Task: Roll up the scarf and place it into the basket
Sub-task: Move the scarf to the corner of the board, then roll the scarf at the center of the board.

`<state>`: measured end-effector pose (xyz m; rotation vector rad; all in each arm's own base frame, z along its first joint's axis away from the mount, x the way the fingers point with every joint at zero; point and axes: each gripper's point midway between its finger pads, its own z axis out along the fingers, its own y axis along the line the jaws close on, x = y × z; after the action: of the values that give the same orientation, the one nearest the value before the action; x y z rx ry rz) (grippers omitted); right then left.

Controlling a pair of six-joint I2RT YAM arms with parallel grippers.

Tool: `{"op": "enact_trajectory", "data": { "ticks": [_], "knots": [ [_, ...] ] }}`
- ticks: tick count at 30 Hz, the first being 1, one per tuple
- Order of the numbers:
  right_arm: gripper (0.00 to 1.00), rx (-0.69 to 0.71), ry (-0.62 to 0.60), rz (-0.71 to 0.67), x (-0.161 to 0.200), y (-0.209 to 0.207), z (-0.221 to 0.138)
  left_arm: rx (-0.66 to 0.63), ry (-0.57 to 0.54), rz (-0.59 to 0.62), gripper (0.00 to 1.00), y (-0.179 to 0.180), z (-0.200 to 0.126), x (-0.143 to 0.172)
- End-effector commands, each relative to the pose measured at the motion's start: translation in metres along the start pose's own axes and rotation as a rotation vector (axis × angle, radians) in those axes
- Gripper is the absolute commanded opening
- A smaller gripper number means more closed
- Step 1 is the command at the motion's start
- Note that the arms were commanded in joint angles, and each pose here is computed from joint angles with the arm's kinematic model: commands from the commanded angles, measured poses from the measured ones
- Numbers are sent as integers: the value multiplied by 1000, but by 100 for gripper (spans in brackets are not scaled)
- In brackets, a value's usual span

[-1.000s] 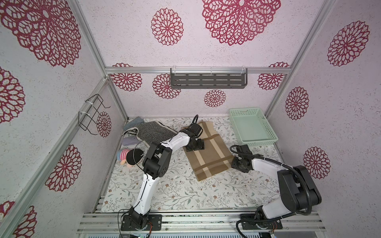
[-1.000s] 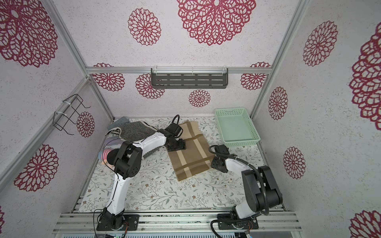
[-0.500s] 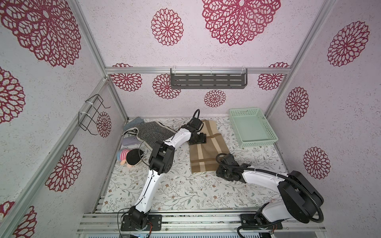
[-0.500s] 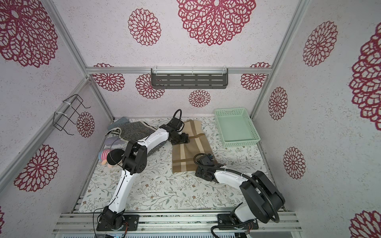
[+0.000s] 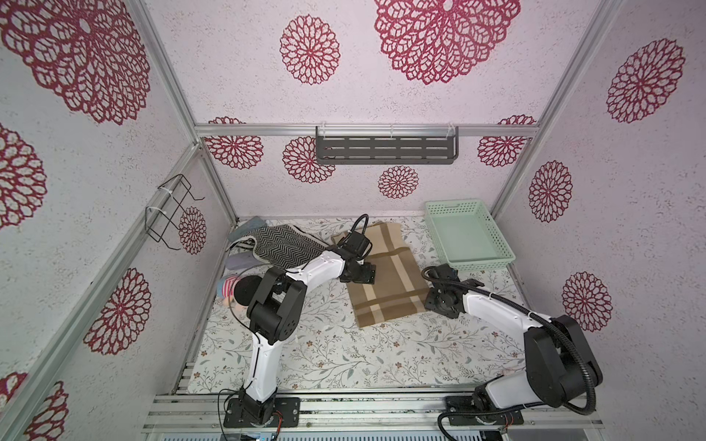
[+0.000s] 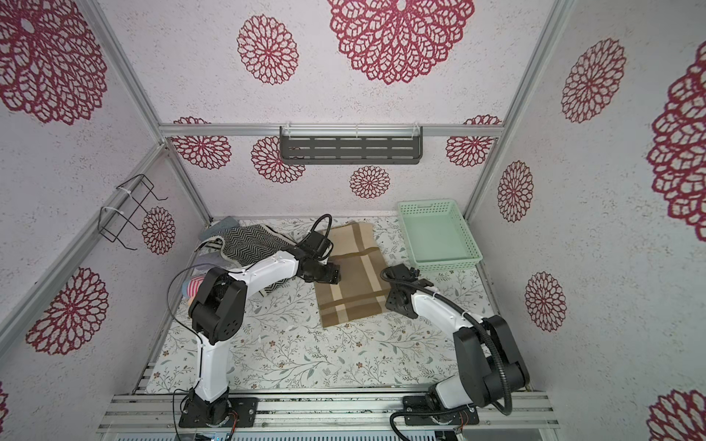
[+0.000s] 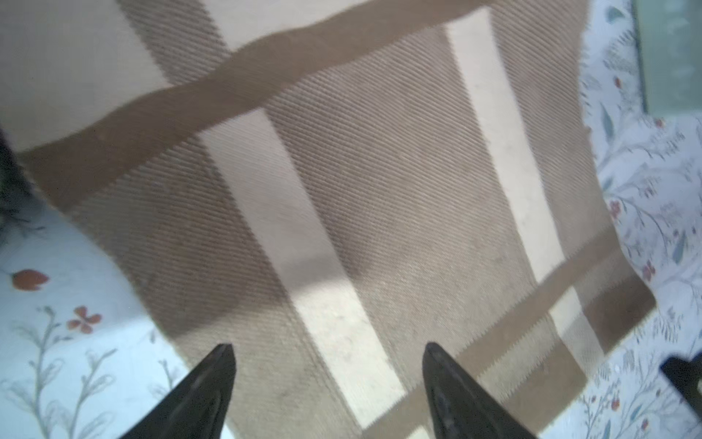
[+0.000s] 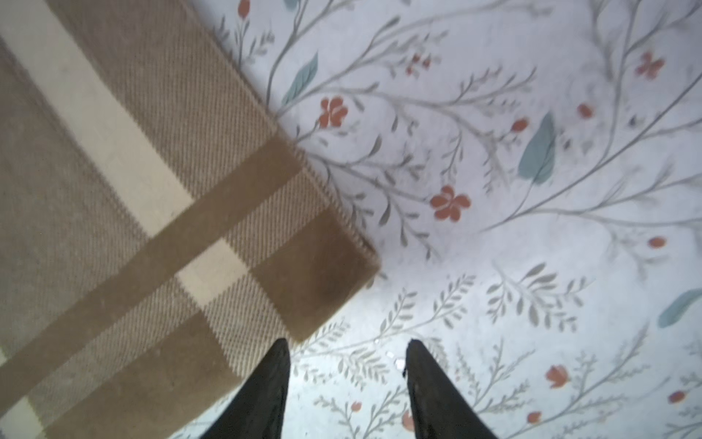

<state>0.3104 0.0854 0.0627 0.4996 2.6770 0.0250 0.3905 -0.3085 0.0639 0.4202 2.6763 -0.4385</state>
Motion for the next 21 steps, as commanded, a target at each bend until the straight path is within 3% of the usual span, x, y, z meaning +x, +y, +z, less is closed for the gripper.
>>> {"op": "enact_trajectory", "data": {
  "ticks": [1,4,7,14,21],
  "knots": [
    [51,-5,7,-104,-19,5,9,56,-110,334,82,-55,-15,4],
    [49,-20,38,-132,-27,11,26,-21,-104,556,82,-74,-15,29],
    [47,-38,71,-150,-29,16,42,-91,-65,666,80,-77,-6,49],
    [41,-60,128,-154,-20,18,61,-161,37,732,79,-66,14,79],
    [32,-31,171,-129,8,-3,54,-146,112,794,76,-63,15,115]
  ]
}}
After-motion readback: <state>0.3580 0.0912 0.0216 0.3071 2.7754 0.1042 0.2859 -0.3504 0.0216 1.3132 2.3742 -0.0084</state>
